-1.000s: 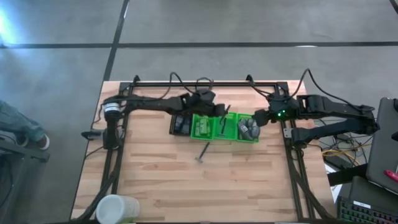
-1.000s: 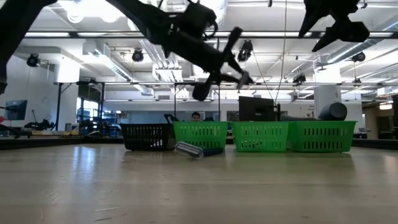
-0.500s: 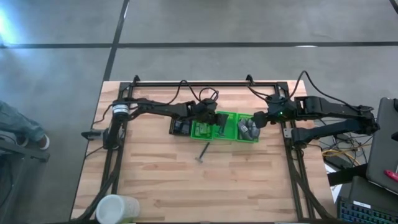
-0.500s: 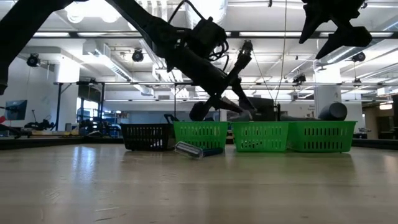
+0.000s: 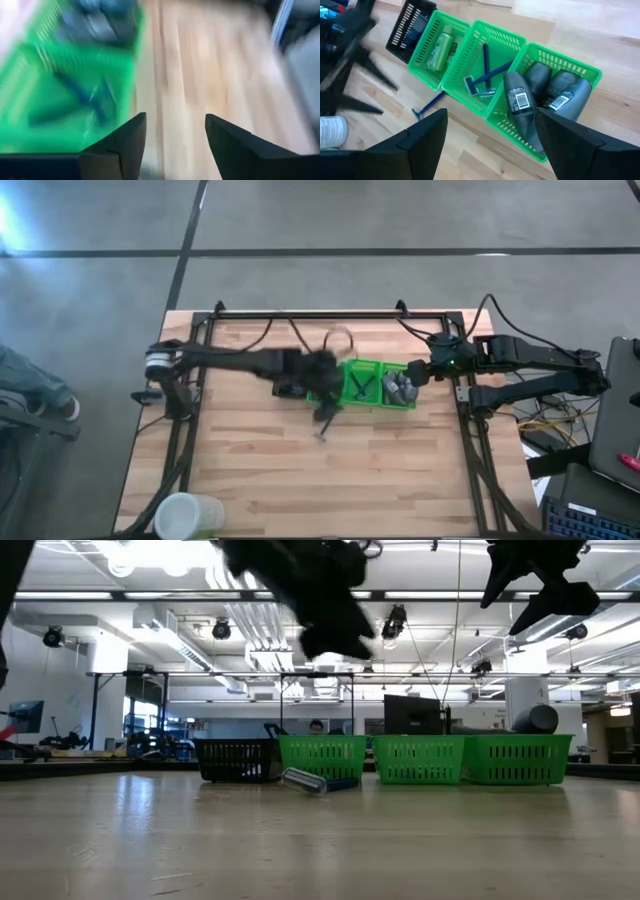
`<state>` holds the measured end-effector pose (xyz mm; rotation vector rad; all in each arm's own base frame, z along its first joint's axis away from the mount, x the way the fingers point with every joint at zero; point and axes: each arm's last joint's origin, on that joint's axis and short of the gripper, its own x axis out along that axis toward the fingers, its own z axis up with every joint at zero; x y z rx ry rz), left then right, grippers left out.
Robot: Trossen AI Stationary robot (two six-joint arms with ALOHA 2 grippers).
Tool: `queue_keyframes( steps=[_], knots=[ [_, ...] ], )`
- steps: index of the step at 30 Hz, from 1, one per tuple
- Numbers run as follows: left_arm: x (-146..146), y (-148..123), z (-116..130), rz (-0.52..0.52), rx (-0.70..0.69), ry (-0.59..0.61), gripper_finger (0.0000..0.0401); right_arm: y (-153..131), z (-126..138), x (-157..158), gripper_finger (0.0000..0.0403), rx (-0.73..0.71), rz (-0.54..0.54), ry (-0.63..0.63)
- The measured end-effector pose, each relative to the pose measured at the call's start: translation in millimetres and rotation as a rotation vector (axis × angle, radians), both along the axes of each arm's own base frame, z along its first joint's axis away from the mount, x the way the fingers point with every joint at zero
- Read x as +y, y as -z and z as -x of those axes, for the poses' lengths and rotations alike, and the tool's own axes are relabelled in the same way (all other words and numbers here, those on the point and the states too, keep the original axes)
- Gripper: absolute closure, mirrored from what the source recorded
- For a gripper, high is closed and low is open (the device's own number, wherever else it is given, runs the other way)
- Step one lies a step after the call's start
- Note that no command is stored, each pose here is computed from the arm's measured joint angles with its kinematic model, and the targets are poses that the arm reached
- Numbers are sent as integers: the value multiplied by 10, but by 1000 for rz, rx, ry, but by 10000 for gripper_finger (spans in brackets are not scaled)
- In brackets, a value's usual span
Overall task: Pick & Place Travel size toiletries
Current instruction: Put the blue razor into the middle green basket
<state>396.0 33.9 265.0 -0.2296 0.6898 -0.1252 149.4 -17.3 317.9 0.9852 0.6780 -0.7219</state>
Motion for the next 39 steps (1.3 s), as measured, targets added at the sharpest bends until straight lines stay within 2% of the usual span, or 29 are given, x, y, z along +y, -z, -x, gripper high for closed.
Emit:
queue_keyframes(
  steps=[2, 5, 9, 13, 16, 21, 26, 28, 31, 35, 37, 39],
  knots=[
    [-185, 33, 138, -72, 162, -27, 200, 0, -1, 0, 111, 1, 1, -2],
    [-350, 219, 246, -40, 368, -209, 216, 3, -4, 0, 119, 3, 1, -2],
    [-598, 312, 219, 65, 410, -391, 230, 12, -18, -2, 130, 12, 5, -7],
    [-704, 506, 161, 67, 443, -511, 225, 13, -18, -1, 136, 16, 12, -18],
    [-711, 602, 128, 104, 464, -572, 205, 14, -18, 2, 137, 22, 17, -46],
    [-730, 681, 96, 135, 479, -594, 168, 49, -66, 23, 123, 46, -6, -141],
    [-813, 499, 220, 57, 481, -494, 163, 121, -259, 130, 106, 79, 51, -423],
    [-855, 390, 333, -2, 499, -464, 167, 188, -400, 188, 104, 97, 89, -556],
    [-924, 265, 516, -70, 511, -365, 172, 321, -664, 277, 109, 84, 91, -754],
    [-1091, 107, 840, -27, 434, -250, 182, 462, -1040, 406, 127, 59, 156, -953],
    [-1161, 51, 1078, -13, 408, -258, 189, 495, -1196, 445, 137, 72, 217, -1036],
    [-1196, 33, 1338, -26, 373, -317, 197, 545, -1334, 454, 148, 102, 271, -1094]
  ],
)
